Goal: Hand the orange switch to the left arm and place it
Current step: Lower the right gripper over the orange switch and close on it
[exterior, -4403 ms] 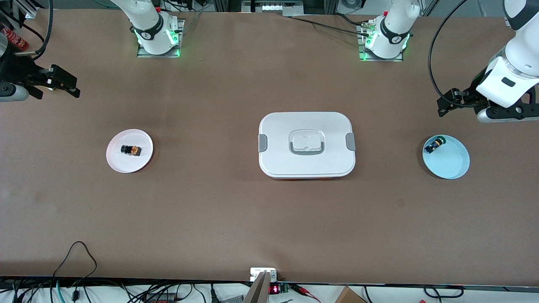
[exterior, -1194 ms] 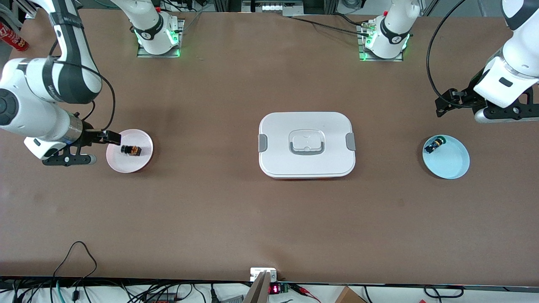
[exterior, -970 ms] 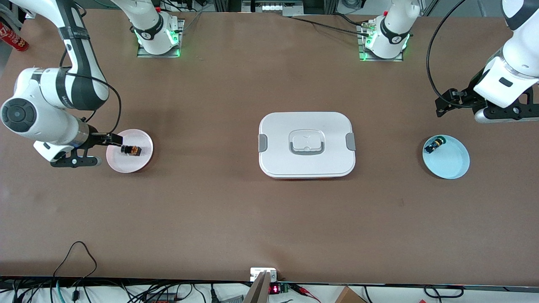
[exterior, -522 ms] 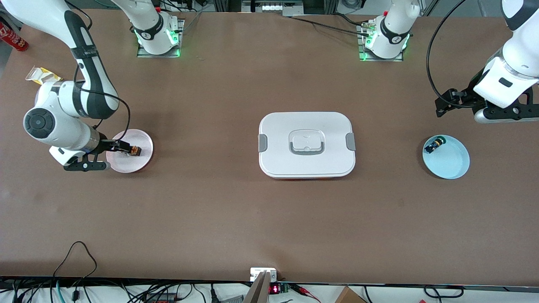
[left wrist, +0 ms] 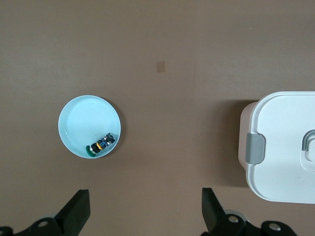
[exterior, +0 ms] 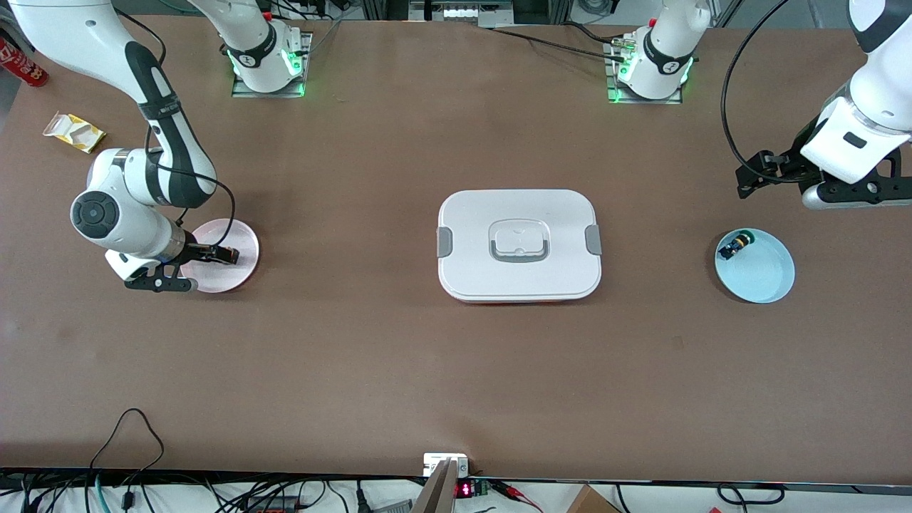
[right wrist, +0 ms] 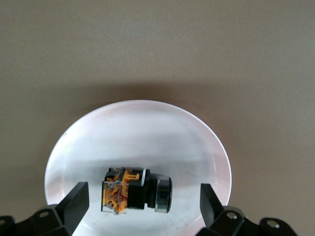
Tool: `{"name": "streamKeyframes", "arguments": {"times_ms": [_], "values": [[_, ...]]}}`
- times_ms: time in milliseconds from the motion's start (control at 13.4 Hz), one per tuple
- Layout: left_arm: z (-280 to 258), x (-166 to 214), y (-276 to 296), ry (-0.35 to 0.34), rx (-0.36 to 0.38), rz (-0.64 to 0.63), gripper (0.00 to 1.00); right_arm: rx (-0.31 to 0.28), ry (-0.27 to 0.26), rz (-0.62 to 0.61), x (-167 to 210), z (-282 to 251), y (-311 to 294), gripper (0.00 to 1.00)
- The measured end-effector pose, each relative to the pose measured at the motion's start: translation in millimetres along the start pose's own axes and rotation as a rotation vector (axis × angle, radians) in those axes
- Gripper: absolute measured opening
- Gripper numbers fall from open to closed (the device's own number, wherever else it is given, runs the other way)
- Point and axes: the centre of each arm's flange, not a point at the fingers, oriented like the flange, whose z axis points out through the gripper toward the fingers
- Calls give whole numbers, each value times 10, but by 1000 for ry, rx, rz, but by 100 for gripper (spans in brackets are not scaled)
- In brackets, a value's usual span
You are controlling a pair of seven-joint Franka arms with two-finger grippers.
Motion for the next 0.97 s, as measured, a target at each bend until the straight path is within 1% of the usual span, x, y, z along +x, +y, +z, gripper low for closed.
{"name": "streamKeyframes", "arguments": {"times_ms": [373, 746, 970], "values": [[1, 0, 0, 0, 0, 0, 100, 0, -27, 1, -49, 165, -7, 100], [2, 1, 0, 0, 0, 0, 100, 3, -19, -6, -35, 309, -51, 100], [3, 1, 0, 0, 0, 0, 100, 3, -31, -8, -48, 392, -59, 100]]}}
